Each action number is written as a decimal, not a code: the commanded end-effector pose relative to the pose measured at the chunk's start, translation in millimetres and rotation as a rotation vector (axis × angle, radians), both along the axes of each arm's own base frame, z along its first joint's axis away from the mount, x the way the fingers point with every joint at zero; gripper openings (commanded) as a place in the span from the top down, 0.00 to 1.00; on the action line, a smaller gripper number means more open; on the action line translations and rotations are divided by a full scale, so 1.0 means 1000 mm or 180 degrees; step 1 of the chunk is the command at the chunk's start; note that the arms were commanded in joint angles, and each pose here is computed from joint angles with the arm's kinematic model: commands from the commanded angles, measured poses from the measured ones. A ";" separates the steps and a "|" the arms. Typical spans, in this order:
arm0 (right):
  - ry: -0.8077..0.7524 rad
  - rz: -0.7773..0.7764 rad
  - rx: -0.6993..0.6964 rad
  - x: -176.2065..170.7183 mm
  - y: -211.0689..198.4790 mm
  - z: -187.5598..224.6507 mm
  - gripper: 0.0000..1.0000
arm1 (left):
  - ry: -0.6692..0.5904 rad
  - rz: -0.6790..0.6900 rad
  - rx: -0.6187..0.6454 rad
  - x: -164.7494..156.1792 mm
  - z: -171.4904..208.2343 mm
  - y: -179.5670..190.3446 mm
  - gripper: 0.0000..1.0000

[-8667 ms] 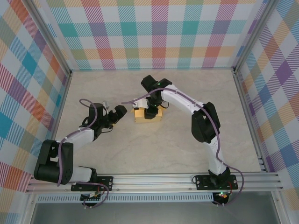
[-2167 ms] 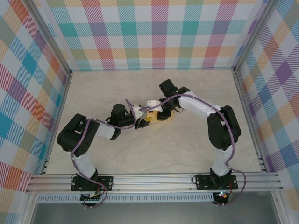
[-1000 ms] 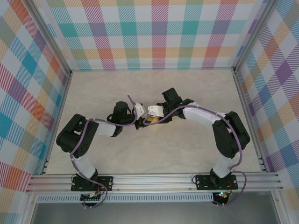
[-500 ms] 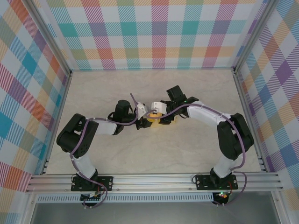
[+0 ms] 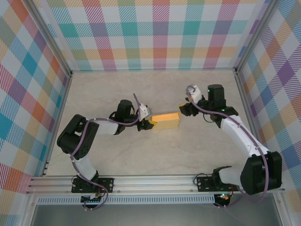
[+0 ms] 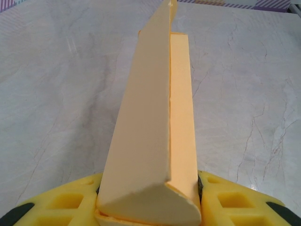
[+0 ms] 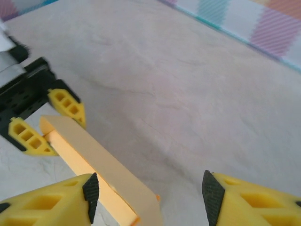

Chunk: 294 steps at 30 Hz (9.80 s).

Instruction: Fold the paper box

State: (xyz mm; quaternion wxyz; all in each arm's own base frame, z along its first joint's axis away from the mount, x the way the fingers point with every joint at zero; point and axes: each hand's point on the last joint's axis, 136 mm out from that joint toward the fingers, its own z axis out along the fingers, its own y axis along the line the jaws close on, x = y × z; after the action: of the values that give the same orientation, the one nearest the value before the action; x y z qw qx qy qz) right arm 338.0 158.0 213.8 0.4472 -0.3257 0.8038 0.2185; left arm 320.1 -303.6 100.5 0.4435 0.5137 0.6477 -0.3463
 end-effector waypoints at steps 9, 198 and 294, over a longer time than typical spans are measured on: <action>0.0729 0.0071 -0.0013 -0.033 -0.019 -0.070 0.43 | 0.0301 -0.0240 0.0164 -0.014 -0.006 -0.003 0.63; 0.2657 -0.2126 0.1265 -0.055 0.023 -0.045 0.25 | 0.0123 0.0052 0.0773 -0.001 -0.031 -0.004 0.75; 0.4346 -0.5464 0.1826 -0.020 0.028 -0.145 0.44 | 0.2705 0.2447 0.0662 0.022 -0.008 0.066 0.00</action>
State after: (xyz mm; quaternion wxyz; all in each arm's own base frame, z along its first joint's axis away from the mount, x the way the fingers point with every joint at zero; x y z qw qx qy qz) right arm 331.8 194.0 82.6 -0.0164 0.6310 0.7514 0.1923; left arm 346.1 -223.7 79.4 0.1856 0.0898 0.9504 -0.2329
